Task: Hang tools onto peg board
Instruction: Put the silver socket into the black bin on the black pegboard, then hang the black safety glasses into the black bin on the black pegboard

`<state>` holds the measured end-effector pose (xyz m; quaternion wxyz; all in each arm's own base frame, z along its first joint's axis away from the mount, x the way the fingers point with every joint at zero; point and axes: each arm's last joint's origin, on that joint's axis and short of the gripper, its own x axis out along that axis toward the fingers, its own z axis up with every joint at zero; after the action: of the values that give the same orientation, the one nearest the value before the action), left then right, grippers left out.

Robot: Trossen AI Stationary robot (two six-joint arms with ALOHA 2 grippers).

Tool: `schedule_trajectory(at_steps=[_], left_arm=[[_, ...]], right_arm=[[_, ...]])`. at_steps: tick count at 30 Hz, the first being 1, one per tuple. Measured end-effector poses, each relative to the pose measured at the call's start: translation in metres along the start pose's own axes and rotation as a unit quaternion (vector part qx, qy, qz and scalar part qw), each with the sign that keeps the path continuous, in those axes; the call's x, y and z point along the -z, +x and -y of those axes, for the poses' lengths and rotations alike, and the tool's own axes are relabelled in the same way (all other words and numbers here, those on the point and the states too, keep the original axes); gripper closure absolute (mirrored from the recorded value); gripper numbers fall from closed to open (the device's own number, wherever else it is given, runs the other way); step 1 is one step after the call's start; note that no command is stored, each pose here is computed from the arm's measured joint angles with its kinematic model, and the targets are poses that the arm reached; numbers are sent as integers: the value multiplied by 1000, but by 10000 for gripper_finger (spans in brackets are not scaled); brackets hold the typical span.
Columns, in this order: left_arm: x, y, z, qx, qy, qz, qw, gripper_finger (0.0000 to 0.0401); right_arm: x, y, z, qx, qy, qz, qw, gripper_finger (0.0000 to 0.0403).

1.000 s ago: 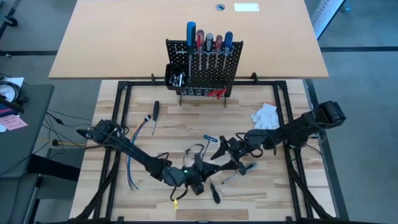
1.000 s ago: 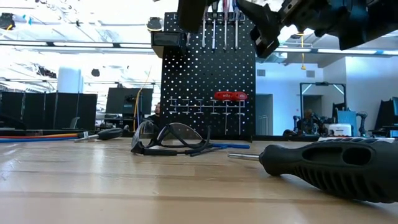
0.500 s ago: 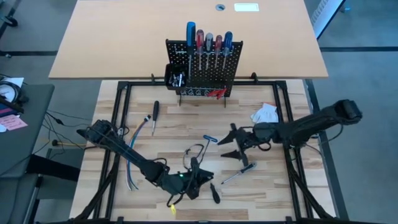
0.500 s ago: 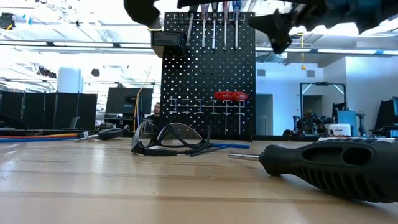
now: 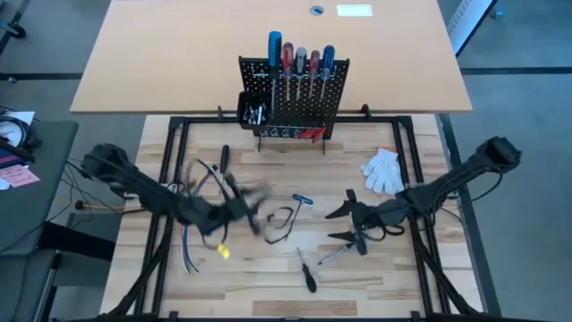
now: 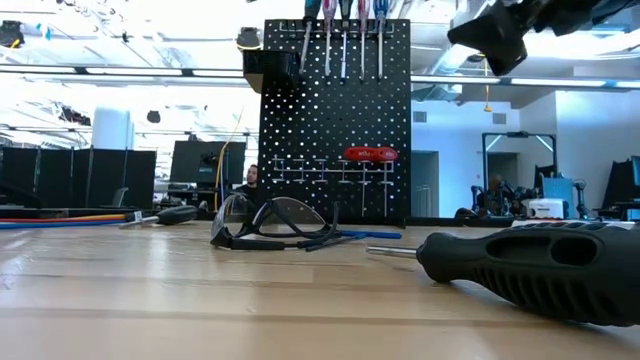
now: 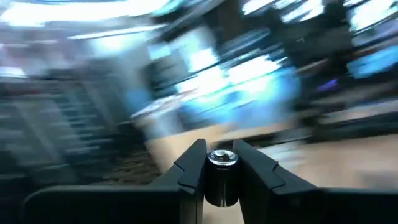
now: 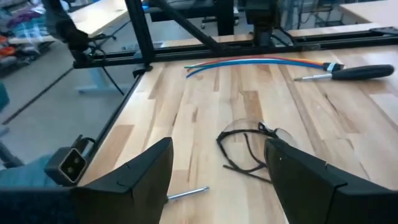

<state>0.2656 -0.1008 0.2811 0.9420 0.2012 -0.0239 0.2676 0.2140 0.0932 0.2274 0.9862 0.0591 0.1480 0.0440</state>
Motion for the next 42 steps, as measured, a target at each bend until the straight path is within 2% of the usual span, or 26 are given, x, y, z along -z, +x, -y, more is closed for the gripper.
schedule_trajectory(at_steps=[3,6,9,11,15,21,26,35,39,42], left_arm=[[-21,20,-35,-100,62,-54,992,349],[-42,41,-75,-147,80,-95,981,350],[-53,60,-114,-167,63,-152,972,350],[-55,70,-136,-158,40,-189,968,349],[-46,89,-166,-141,-22,-241,960,340],[-22,111,-174,-131,-27,-285,949,336],[-19,113,-177,-139,-29,-287,947,308],[-32,102,-185,-143,-36,-268,952,205],[-48,86,-183,-124,-37,-244,961,198],[-59,69,-172,-81,-16,-241,967,204]], right_arm=[[2,3,-4,15,-1,8,1000,140],[3,6,-4,20,-1,10,1000,140],[4,7,-4,21,-2,7,1000,140],[4,7,-4,20,-2,7,1000,140],[4,6,-4,20,-2,7,1000,140],[5,6,-5,20,0,6,1000,140],[5,6,-5,20,-1,5,1000,140],[5,6,-5,20,1,5,1000,140],[7,6,-4,23,-15,-7,1000,140],[11,6,-3,27,-29,-27,999,140]])
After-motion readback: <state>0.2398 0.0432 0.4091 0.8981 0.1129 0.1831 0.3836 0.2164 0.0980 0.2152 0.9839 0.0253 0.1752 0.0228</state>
